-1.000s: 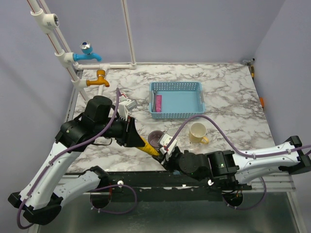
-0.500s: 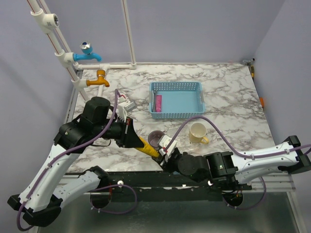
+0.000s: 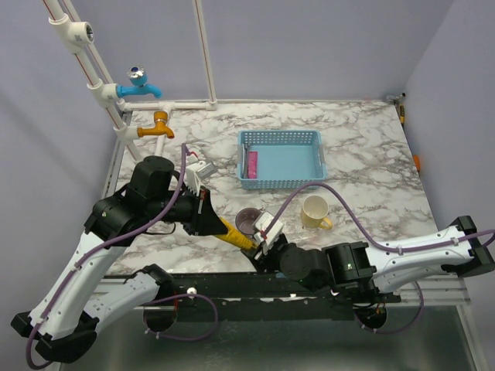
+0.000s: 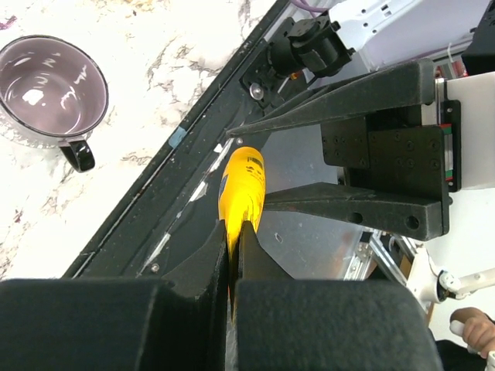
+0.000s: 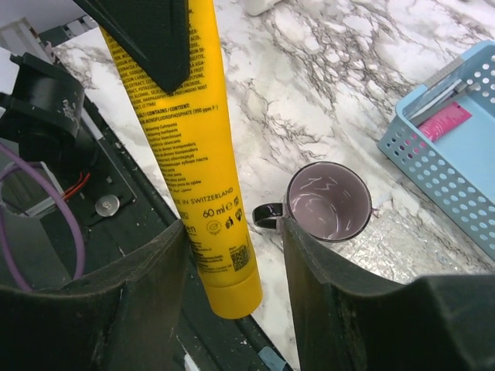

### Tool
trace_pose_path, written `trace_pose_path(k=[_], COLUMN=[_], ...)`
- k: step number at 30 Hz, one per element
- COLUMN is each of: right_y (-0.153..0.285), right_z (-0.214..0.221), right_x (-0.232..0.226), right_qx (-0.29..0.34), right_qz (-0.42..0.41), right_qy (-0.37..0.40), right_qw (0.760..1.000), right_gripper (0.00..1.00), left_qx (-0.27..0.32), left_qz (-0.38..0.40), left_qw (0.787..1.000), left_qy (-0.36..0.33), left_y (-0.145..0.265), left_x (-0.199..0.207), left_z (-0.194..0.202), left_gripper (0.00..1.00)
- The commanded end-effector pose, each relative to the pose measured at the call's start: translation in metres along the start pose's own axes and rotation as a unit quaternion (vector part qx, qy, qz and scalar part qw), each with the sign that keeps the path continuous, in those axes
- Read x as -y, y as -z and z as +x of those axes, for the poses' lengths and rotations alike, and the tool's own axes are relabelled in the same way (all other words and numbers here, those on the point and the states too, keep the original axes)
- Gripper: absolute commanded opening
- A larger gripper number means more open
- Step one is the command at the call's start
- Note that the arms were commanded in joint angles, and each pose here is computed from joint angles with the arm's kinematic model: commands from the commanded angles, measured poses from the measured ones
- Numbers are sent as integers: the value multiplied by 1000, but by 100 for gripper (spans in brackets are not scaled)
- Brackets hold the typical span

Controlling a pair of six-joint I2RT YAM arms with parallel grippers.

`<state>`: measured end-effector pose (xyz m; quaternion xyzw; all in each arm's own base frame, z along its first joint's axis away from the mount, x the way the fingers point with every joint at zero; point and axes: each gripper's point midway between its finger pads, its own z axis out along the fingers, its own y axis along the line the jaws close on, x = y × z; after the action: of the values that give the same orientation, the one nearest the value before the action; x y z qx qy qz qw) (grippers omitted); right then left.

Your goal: Prepare toiletry sets of a toothbrush and toothpaste on the tray

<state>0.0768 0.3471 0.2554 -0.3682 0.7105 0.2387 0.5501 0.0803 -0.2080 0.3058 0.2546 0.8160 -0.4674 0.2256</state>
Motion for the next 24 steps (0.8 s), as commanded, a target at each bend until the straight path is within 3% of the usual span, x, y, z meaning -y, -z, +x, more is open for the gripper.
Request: trace_pose_path(k=[1,13,24], right_y=[5,4,4], right_z=[-15,-30,-18], right_x=[19,92,188], right_qx=[12,7,-35], right_qz=[53,173,278], right_qy=[-20,-79,-154], right_qw=[998,982,948], right_gripper=[54,57,58], left_qx=[7,-13,1], left_qz=[-29,-96,-119], left_qw=[999,995,992], left_qy=[-11,-21,-38], left_y=[5,-14,-28], left_x=[-6,-19,-6], left_z=[-2,-8,-36], left_gripper=[0,0,0])
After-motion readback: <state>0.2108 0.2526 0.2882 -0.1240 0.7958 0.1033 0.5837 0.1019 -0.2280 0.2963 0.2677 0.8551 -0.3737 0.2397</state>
